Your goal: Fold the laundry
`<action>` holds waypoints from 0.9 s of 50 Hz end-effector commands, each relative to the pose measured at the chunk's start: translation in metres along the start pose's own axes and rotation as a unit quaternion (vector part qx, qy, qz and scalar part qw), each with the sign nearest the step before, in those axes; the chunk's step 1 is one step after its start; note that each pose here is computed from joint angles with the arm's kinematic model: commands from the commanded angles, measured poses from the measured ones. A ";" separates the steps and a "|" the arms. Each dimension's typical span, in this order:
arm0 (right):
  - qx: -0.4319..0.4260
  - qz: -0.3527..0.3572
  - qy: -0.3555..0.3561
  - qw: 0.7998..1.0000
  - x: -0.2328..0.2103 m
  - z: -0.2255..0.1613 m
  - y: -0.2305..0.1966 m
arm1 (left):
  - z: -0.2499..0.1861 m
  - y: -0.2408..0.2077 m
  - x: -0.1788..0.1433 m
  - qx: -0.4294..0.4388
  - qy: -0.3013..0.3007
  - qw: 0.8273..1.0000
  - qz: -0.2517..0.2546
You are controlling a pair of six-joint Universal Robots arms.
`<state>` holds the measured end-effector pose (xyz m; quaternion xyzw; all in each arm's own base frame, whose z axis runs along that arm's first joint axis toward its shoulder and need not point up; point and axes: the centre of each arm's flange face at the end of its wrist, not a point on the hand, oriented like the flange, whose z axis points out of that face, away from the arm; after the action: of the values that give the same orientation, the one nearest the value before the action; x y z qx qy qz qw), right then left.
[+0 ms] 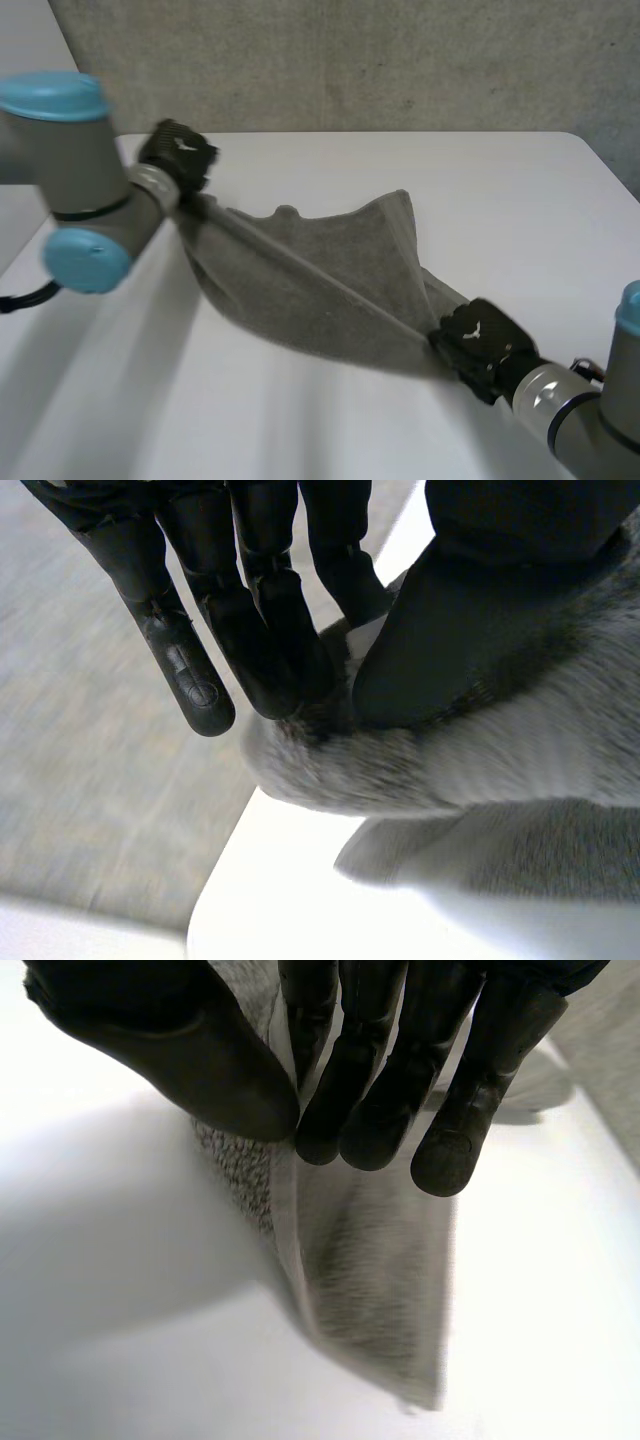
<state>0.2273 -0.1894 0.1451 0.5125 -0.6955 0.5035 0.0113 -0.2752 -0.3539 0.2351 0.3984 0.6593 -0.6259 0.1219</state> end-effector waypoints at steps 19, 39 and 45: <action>0.169 0.023 0.129 0.977 0.117 -0.092 -0.138 | -0.173 0.002 -0.079 0.029 -0.112 0.952 -0.283; 0.081 0.053 0.024 0.995 0.078 -0.058 -0.094 | -0.176 0.061 0.064 -0.035 0.143 0.941 -0.305; 0.083 0.053 0.032 0.995 0.072 -0.051 -0.085 | -0.173 0.068 0.089 -0.022 0.165 0.943 -0.287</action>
<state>0.2294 -0.1998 0.2770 0.4617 -0.6789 0.5695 -0.0404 -0.2155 -0.1751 0.1822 0.2551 0.7814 -0.5490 -0.1514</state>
